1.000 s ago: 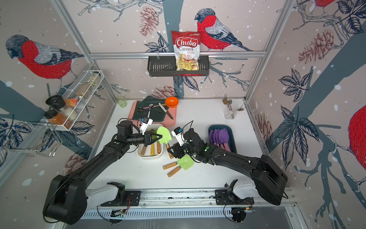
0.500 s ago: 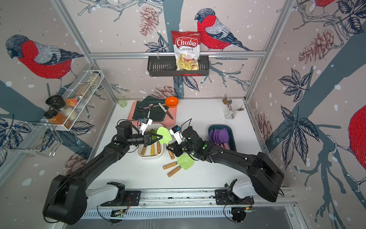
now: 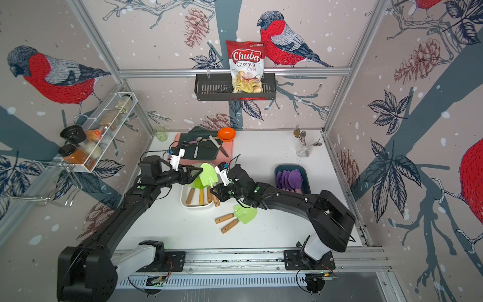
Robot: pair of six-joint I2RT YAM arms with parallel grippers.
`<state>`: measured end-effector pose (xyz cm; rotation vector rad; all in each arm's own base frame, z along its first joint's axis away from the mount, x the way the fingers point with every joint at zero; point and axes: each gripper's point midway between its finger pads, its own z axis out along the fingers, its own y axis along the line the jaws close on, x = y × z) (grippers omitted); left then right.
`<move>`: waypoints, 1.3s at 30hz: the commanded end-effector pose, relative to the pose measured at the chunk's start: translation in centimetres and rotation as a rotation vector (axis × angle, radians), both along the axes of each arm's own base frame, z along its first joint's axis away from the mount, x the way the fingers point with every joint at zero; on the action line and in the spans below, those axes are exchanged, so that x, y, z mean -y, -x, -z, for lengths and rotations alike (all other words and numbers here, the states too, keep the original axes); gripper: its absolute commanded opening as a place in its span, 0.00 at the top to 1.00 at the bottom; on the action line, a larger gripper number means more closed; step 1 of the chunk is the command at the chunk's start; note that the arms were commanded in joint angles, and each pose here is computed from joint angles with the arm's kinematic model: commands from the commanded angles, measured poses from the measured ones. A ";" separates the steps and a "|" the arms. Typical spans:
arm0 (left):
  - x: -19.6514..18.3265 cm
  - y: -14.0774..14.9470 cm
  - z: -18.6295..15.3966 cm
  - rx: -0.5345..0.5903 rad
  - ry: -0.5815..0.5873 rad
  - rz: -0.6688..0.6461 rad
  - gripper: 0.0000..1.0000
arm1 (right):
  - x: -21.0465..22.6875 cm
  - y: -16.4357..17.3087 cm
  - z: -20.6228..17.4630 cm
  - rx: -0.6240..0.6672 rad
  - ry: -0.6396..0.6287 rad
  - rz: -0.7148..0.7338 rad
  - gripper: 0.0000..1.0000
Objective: Sort the small shovels by color and place them into the storage box
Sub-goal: Pick up the shovel from the center of the board, then place the shovel in the storage box.
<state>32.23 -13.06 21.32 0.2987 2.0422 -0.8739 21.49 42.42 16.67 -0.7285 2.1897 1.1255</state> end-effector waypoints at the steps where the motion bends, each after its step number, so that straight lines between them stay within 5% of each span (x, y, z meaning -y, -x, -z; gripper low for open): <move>1: -5.2 -1.9 1.2 -0.001 -0.166 -0.235 0.19 | -3.2 -2.2 -0.4 -0.053 -0.042 0.110 1.00; 10: -10.8 -2.7 1.8 -0.008 -0.288 -0.481 0.18 | -7.5 -5.1 5.7 -0.297 0.013 0.228 0.99; 23: -11.4 -2.7 2.0 -0.004 -0.306 -0.506 0.17 | -10.5 -5.9 9.4 -0.406 0.002 0.195 0.94; 33: -11.1 -2.7 2.3 -0.011 -0.296 -0.496 0.17 | -10.6 -5.2 11.2 -0.447 0.032 0.189 0.76; 39: -11.0 -2.7 2.3 -0.011 -0.292 -0.491 0.17 | -10.3 -5.2 10.7 -0.426 0.050 0.207 0.56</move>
